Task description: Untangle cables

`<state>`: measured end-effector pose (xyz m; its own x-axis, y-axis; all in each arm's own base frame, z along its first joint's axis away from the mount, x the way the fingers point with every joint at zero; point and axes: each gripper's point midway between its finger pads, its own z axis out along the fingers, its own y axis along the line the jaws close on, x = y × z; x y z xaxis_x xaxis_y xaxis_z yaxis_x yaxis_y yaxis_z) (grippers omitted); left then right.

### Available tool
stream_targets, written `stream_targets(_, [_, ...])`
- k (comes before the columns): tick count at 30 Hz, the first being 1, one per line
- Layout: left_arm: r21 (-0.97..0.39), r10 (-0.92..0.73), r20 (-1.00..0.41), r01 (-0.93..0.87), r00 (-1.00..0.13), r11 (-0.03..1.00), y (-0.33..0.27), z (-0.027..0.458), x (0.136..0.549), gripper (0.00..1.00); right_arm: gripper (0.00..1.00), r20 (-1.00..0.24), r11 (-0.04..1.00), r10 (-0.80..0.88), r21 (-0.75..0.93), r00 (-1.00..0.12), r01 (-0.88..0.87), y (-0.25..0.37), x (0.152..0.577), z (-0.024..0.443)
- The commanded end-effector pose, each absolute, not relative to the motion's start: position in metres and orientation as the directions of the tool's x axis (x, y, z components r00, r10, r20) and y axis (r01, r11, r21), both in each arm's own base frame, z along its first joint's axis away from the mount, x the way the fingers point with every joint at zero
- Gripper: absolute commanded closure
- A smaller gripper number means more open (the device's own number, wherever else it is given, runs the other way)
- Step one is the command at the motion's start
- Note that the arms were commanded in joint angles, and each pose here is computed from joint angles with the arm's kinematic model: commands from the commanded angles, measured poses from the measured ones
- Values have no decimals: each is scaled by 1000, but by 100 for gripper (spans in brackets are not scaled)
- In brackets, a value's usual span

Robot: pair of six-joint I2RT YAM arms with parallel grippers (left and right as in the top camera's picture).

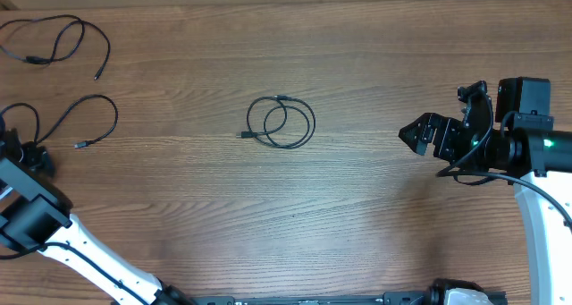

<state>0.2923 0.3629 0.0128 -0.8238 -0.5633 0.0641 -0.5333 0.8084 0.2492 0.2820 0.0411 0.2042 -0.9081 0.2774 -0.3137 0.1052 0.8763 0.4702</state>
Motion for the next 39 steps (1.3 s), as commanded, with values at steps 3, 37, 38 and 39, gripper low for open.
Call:
stream_targets(3, [176,-550,-136,-567,-824,805,344,57,370,0,0,-342,882,279,461,-897,99,38,287,212])
stream_targets(37, [251,-373,70,-345,-925,904,292,3,356,89,0,-342,882,279,461,-897,99,38,287,212])
stream_targets(38, [251,-391,68,-364,-918,897,295,3,354,90,0,-342,882,279,461,-897,99,38,287,212])
stream_targets(39, [251,-410,66,-383,-909,889,299,3,350,91,0,-342,882,279,461,-897,99,38,287,212])
